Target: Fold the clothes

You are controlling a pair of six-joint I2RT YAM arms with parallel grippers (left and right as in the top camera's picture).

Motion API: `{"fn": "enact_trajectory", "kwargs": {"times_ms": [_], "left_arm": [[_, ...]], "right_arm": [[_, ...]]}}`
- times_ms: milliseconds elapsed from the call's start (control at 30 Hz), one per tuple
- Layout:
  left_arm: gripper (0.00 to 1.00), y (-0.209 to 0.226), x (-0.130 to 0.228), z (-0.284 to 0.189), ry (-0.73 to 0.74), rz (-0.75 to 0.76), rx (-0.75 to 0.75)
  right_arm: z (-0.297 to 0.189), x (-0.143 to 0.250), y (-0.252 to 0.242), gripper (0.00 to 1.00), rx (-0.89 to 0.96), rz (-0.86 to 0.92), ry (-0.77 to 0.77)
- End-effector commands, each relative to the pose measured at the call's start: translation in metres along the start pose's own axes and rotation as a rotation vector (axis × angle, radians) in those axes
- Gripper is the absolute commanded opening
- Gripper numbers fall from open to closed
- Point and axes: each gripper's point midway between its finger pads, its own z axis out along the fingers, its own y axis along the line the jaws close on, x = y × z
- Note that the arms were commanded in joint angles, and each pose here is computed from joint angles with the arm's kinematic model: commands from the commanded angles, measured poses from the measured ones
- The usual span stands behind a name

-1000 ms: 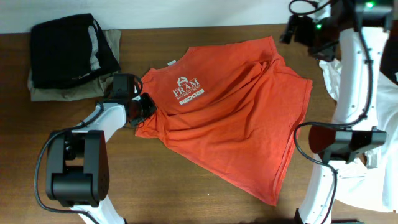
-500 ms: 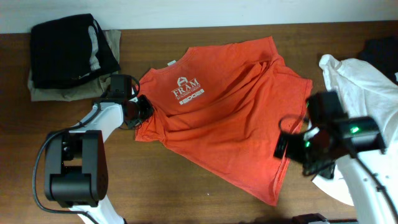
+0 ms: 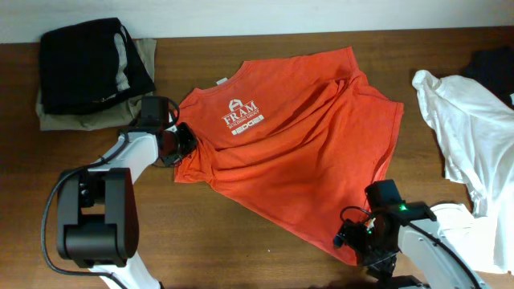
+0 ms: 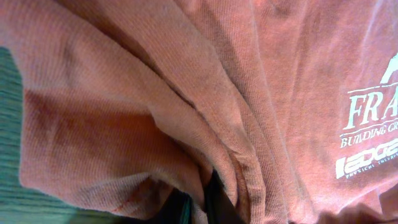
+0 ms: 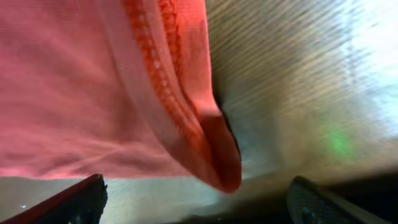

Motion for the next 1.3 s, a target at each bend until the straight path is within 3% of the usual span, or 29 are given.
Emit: {"fn": "enact_trajectory", "kwargs": {"times_ms": [0, 133, 300, 367, 400, 433, 500, 700, 833, 933, 1033, 1067, 1167, 1267], "left_arm": [[0.08, 0.012, 0.002, 0.003, 0.011, -0.002, -0.031], [0.09, 0.012, 0.003, 0.003, 0.012, -0.001, -0.032], [0.09, 0.014, 0.001, 0.002, 0.010, 0.007, -0.033], [0.09, 0.016, 0.000, 0.002, 0.008, 0.001, -0.034], [0.09, 0.016, 0.000, 0.002, 0.011, 0.002, -0.036], [0.09, 0.016, 0.001, 0.002, 0.013, 0.022, -0.037], [0.01, 0.017, 0.004, 0.001, 0.029, 0.045, -0.038], [0.01, -0.022, -0.016, -0.052, -0.053, 0.149, 0.057], [0.01, -0.034, -0.023, -0.139, -0.208, 0.173, 0.025], [0.01, -0.049, -0.015, -0.221, -0.371, 0.209, 0.081], [0.01, -0.069, -0.002, -0.308, -0.565, 0.256, 0.193], [0.01, -0.077, 0.011, -0.356, -0.671, 0.280, 0.255], [0.01, -0.085, 0.041, -0.438, -0.840, 0.319, 0.353], [0.01, -0.087, 0.055, -0.492, -0.976, 0.332, 0.405]], "right_arm": [[0.008, 0.005, -0.001, 0.90, -0.011, 0.024, 0.021], [0.008, 0.000, 0.003, 0.64, -0.028, 0.016, 0.002], [0.010, -0.001, 0.003, 0.54, -0.023, 0.018, 0.007], [0.013, -0.001, 0.001, 0.19, -0.008, 0.025, 0.023], [0.014, 0.000, 0.001, 0.07, -0.002, 0.028, 0.030], [0.015, 0.000, 0.000, 0.04, 0.001, 0.030, 0.033], [0.014, -0.001, 0.002, 0.04, -0.003, 0.055, 0.029], [-0.045, -0.030, 0.049, 0.04, -0.091, 0.005, -0.084], [-0.135, -0.057, 0.078, 0.04, -0.105, -0.069, -0.302], [-0.235, -0.058, 0.101, 0.04, -0.167, -0.163, -0.504], [-0.332, -0.035, 0.108, 0.04, -0.263, -0.221, -0.701], [-0.375, -0.017, 0.103, 0.04, -0.308, -0.243, -0.801], [-0.441, 0.016, 0.081, 0.04, -0.383, -0.234, -0.989], [-0.482, 0.041, 0.074, 0.04, -0.464, -0.293, -1.124]]}}
